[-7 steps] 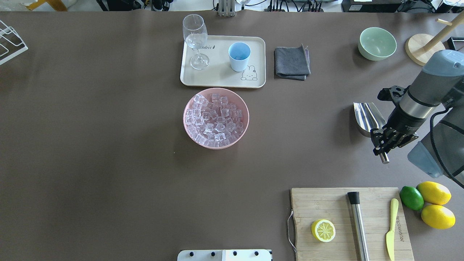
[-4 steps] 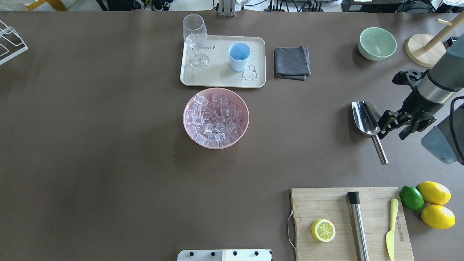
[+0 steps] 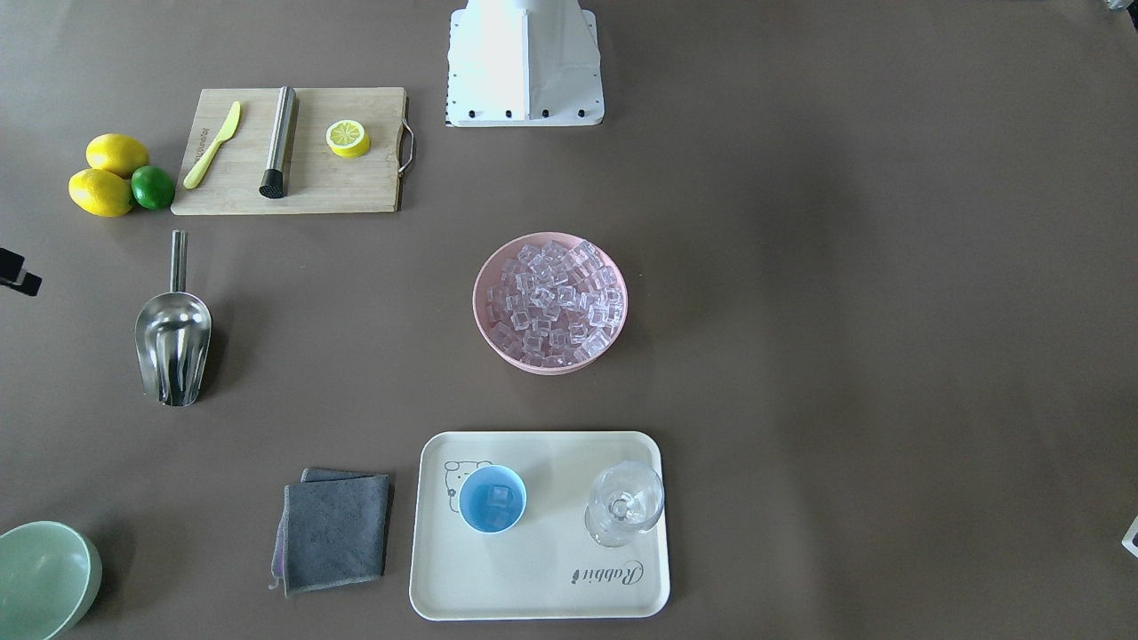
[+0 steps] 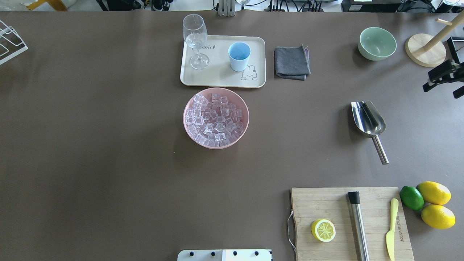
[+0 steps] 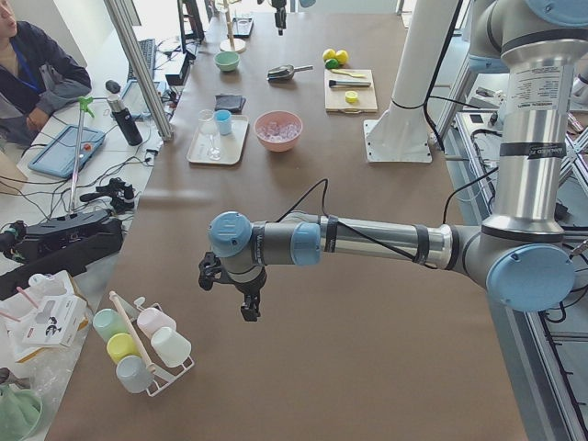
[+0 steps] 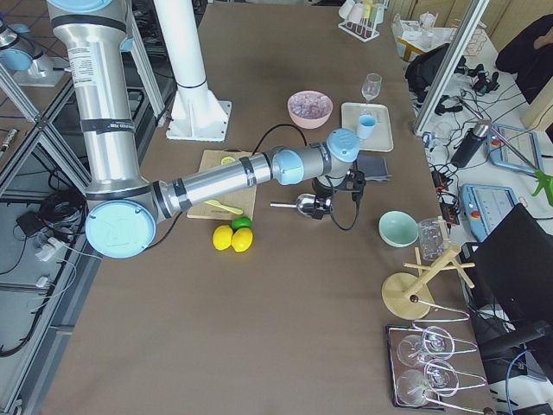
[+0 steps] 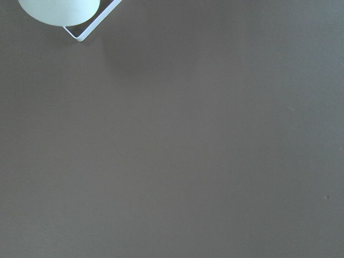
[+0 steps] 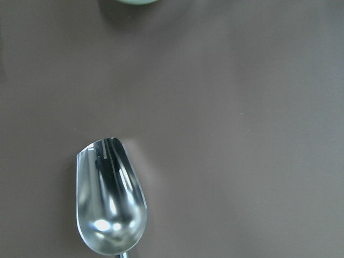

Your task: Put ice in cup with scoop

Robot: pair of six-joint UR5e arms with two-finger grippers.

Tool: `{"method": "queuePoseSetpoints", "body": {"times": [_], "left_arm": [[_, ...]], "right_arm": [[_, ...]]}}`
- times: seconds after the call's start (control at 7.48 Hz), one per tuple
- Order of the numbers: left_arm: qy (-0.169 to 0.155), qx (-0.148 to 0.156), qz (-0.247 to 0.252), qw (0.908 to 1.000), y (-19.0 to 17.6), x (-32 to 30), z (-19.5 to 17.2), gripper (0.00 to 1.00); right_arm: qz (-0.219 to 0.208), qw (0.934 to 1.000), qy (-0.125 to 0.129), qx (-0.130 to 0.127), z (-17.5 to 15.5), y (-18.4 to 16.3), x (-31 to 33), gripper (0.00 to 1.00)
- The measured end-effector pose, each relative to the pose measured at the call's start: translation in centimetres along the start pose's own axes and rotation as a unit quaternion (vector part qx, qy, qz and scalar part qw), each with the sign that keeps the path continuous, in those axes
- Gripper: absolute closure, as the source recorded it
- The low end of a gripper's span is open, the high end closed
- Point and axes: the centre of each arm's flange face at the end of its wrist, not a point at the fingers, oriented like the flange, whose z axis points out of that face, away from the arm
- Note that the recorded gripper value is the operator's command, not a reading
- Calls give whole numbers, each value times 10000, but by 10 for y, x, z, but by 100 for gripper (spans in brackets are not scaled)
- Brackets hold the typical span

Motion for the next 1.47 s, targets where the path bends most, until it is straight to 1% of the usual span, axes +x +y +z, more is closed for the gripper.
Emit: {"method": "queuePoseSetpoints", "body": {"times": [0.13, 0.27, 0.4, 0.53, 0.67, 0.8, 1.07, 1.47], "left_arm": [[0, -4, 1, 10000, 0, 0, 0, 1], [0, -9, 0, 10000, 0, 0, 1, 1], [4, -12, 4, 10000, 0, 1, 1, 1], [6, -17, 1, 10000, 1, 1, 1, 1], [5, -24, -4, 10000, 1, 0, 2, 1], [6, -38, -5, 10000, 1, 1, 3, 1], [9, -40, 13, 10000, 1, 3, 2, 1], [22, -22, 33, 10000, 1, 6, 0, 1]], "right_arm": [[291, 9990, 13, 344, -36, -5, 45, 0], [321, 9976, 148, 596, -60, -3, 100, 0], [35, 9973, 351, 645, -67, 1, 153, 0], [-155, 9977, 472, 462, -57, 10, 197, 0], [-166, 9982, 512, 279, -43, 19, 226, 0], [-124, 9985, 514, 164, -33, 24, 243, 0], [-94, 9986, 505, 96, -27, 28, 252, 0], [-104, 9986, 512, 102, -28, 27, 252, 0]]}}
